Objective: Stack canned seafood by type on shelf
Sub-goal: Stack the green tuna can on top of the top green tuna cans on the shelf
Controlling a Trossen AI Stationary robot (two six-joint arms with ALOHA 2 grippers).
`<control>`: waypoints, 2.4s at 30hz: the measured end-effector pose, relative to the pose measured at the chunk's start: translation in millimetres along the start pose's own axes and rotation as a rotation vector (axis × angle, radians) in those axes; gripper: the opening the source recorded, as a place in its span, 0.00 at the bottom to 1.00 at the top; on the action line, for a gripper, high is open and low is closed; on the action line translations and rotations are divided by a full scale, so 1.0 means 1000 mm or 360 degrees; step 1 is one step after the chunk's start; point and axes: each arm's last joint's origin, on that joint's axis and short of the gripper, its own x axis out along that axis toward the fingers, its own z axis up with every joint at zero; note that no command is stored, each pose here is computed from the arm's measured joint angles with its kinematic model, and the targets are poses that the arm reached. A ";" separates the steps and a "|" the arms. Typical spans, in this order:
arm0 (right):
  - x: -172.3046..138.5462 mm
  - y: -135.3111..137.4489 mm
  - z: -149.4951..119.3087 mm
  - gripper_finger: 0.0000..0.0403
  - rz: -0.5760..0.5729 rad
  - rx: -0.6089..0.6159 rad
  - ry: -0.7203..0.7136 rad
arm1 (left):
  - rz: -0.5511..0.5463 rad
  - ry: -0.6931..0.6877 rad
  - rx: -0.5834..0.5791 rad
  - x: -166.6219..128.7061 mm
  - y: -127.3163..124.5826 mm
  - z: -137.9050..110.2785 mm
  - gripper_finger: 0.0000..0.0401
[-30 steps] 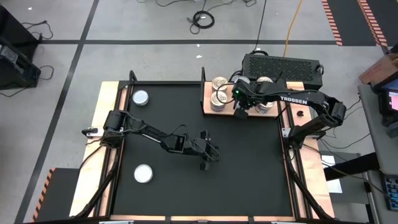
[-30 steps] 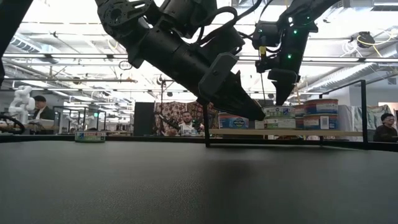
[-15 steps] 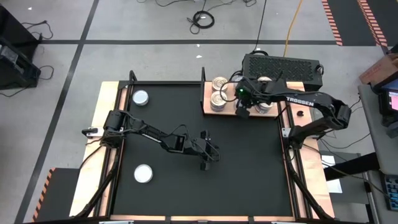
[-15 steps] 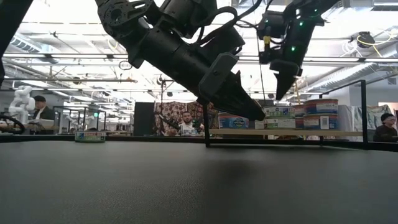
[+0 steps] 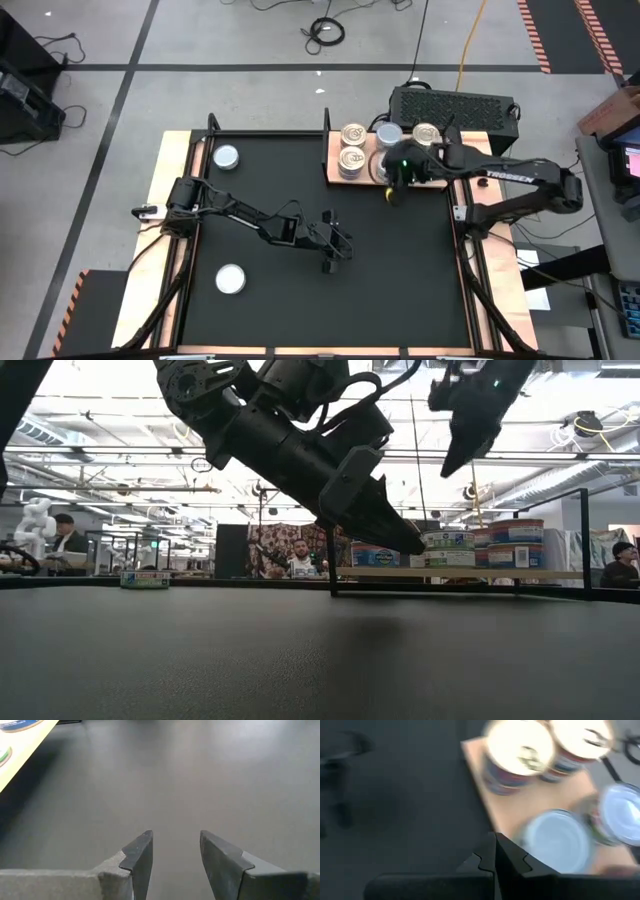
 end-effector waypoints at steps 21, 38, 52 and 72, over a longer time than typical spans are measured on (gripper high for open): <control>-0.013 0.155 -0.076 0.00 0.0670 -0.0427 -0.0483 | 0.0717 0.0989 -0.0141 -0.108 -0.007 -0.011 0.41; 0.009 0.168 -0.148 0.00 0.0725 -0.0412 -0.0389 | 0.1406 0.1825 -0.0674 -0.152 0.169 -0.059 0.41; 0.010 0.168 -0.163 0.00 0.0670 -0.0385 -0.0402 | 0.1568 0.1754 -0.1081 -0.171 0.227 -0.082 0.41; 0.010 0.168 -0.163 0.00 0.0674 -0.0348 -0.0394 | 0.1647 0.1804 -0.0975 -0.171 0.215 -0.140 0.41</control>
